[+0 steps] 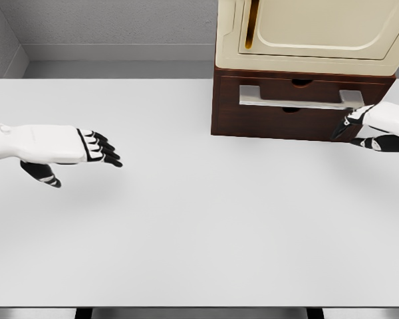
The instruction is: Put the switch into the drawer with left arm, and close the drawer with right arm
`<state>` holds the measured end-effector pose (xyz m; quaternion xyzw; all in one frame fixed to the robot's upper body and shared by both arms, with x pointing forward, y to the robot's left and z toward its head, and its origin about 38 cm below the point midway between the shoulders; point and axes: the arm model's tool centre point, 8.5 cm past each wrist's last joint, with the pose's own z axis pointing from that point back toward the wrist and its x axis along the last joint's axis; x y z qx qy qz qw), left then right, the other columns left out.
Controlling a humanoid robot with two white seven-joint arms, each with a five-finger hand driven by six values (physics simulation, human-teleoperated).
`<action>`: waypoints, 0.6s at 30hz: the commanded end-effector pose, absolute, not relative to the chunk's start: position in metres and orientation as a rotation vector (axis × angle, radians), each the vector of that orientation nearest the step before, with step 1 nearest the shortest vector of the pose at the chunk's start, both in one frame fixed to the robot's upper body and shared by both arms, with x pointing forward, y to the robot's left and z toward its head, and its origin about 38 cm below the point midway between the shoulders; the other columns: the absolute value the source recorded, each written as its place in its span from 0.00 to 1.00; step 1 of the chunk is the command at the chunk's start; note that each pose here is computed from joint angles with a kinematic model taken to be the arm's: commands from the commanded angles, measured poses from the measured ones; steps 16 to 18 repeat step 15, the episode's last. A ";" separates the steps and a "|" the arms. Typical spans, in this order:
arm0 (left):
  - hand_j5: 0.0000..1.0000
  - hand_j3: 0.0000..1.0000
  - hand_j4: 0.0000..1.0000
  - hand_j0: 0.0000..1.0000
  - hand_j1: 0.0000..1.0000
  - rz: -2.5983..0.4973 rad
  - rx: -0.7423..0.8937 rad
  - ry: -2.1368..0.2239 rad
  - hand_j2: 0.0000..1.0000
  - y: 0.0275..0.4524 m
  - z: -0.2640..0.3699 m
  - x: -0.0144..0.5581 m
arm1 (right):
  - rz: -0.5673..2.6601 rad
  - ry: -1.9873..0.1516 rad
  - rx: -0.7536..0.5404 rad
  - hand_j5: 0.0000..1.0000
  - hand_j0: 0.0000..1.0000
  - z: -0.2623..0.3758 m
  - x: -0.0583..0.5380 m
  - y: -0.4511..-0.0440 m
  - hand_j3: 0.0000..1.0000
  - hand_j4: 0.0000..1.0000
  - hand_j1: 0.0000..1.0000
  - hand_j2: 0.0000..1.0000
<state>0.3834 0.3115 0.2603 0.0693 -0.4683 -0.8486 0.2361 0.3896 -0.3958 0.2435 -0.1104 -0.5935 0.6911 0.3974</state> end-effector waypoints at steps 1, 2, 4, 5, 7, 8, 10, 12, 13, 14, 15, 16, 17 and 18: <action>1.00 1.00 1.00 1.00 1.00 -2.312 0.197 -1.283 1.00 0.315 0.261 0.385 | 1.790 -1.533 -0.274 0.58 0.58 0.253 0.384 -0.384 0.58 0.58 0.58 0.58; 1.00 1.00 1.00 1.00 1.00 -2.311 0.198 -1.282 1.00 0.315 0.261 0.386 | 1.822 -1.525 -0.256 0.58 0.58 0.251 0.377 -0.378 0.58 0.58 0.58 0.58; 1.00 1.00 1.00 1.00 1.00 -2.310 0.201 -1.282 1.00 0.316 0.261 0.386 | 1.942 -1.529 -0.187 0.83 0.83 0.251 0.350 -0.350 0.83 0.83 0.83 0.83; 1.00 1.00 1.00 1.00 1.00 -2.297 0.210 -1.274 1.00 0.320 0.261 0.388 | 1.964 -1.515 -0.142 1.00 1.00 0.240 0.340 -0.342 1.00 1.00 1.00 1.00; 1.00 1.00 1.00 1.00 1.00 -2.292 0.210 -1.269 1.00 0.323 0.260 0.388 | 1.962 -1.503 -0.131 1.00 1.00 0.235 0.337 -0.343 1.00 1.00 1.00 1.00; 1.00 1.00 1.00 1.00 1.00 -2.293 0.209 -1.270 1.00 0.322 0.261 0.388 | 1.962 -1.503 -0.131 1.00 1.00 0.235 0.337 -0.343 1.00 1.00 1.00 1.00; 1.00 1.00 1.00 1.00 1.00 -2.293 0.211 -1.270 1.00 0.322 0.261 0.388 | 1.962 -1.504 -0.133 1.00 1.00 0.236 0.338 -0.343 1.00 1.00 1.00 1.00; 1.00 1.00 1.00 1.00 1.00 -2.292 0.212 -1.269 1.00 0.323 0.261 0.388 | 1.960 -1.507 -0.131 1.00 1.00 0.236 0.338 -0.342 1.00 1.00 1.00 1.00; 1.00 1.00 1.00 1.00 1.00 -2.291 0.213 -1.271 1.00 0.323 0.261 0.388 | 1.960 -1.506 -0.129 1.00 1.00 0.235 0.337 -0.342 1.00 1.00 1.00 1.00; 1.00 1.00 1.00 1.00 1.00 -2.292 0.212 -1.269 1.00 0.323 0.261 0.388 | 1.961 -1.503 -0.128 1.00 1.00 0.235 0.337 -0.343 1.00 1.00 1.00 1.00; 1.00 1.00 1.00 1.00 1.00 -2.292 0.212 -1.269 1.00 0.323 0.261 0.388 | 1.960 -1.504 -0.127 1.00 1.00 0.235 0.337 -0.343 1.00 1.00 1.00 1.00; 1.00 1.00 1.00 1.00 1.00 -2.292 0.212 -1.269 1.00 0.323 0.261 0.388 | 1.960 -1.504 -0.127 1.00 1.00 0.235 0.337 -0.343 1.00 1.00 1.00 1.00; 1.00 1.00 1.00 1.00 1.00 -2.292 0.212 -1.269 1.00 0.323 0.261 0.388 | 1.960 -1.504 -0.127 1.00 1.00 0.235 0.337 -0.343 1.00 1.00 1.00 1.00; 1.00 1.00 1.00 1.00 1.00 -2.292 0.212 -1.269 1.00 0.323 0.261 0.388 | 1.960 -1.504 -0.127 1.00 1.00 0.235 0.337 -0.343 1.00 1.00 1.00 1.00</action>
